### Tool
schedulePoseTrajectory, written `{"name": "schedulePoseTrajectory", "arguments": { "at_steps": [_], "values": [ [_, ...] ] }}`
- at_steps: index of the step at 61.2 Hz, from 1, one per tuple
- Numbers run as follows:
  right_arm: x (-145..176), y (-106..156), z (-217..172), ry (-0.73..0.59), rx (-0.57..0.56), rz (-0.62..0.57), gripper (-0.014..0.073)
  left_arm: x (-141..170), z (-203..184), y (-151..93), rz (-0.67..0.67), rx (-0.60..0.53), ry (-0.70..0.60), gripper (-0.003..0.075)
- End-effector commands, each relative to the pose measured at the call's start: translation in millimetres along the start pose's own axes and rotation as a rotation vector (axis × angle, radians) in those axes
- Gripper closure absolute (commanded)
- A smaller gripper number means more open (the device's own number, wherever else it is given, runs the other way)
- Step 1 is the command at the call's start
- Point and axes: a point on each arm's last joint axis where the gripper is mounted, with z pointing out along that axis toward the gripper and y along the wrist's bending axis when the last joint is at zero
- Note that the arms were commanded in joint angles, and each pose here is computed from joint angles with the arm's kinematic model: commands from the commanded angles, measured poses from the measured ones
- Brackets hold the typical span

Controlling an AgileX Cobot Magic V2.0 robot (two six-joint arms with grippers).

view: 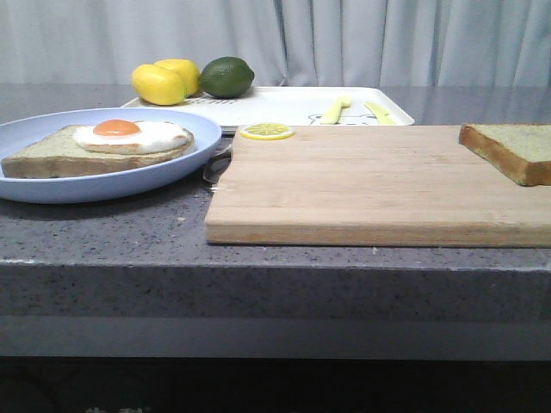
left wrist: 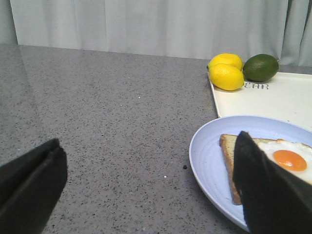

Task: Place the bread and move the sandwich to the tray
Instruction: 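Grasp the plain toast slice edge with the right gripper, then lift the toast and carry it over the egg toast on the plate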

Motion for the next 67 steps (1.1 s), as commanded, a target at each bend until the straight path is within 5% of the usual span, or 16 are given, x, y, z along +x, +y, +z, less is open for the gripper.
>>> {"name": "schedulePoseTrajectory", "arguments": {
  "at_steps": [1,12,29,45,57,67],
  "values": [
    [-6,16,-28,-0.104,-0.039,-0.031,0.0653,-19,-1,-1,-0.001,0.004,-0.110,0.0049],
    [-1,39,-66,-0.227,-0.106,-0.049,0.0652,-19,-1,-1,-0.001,0.004,-0.109,0.0049],
    [13,105,-83,-0.230,-0.507,0.054,0.0652,-19,-1,-1,-0.001,0.004,-0.109,0.0049],
    [48,197,-40,-0.109,-0.727,0.071,0.0652,-19,-1,-1,-0.001,0.004,-0.109,0.0049],
    [79,273,11,-0.072,-0.765,0.068,0.0652,-19,-1,-1,-0.001,0.004,-0.109,0.0049],
    [88,305,52,-0.003,-0.765,0.097,0.0652,-18,-1,-1,-0.001,0.004,-0.107,0.0049]
  ]
}}
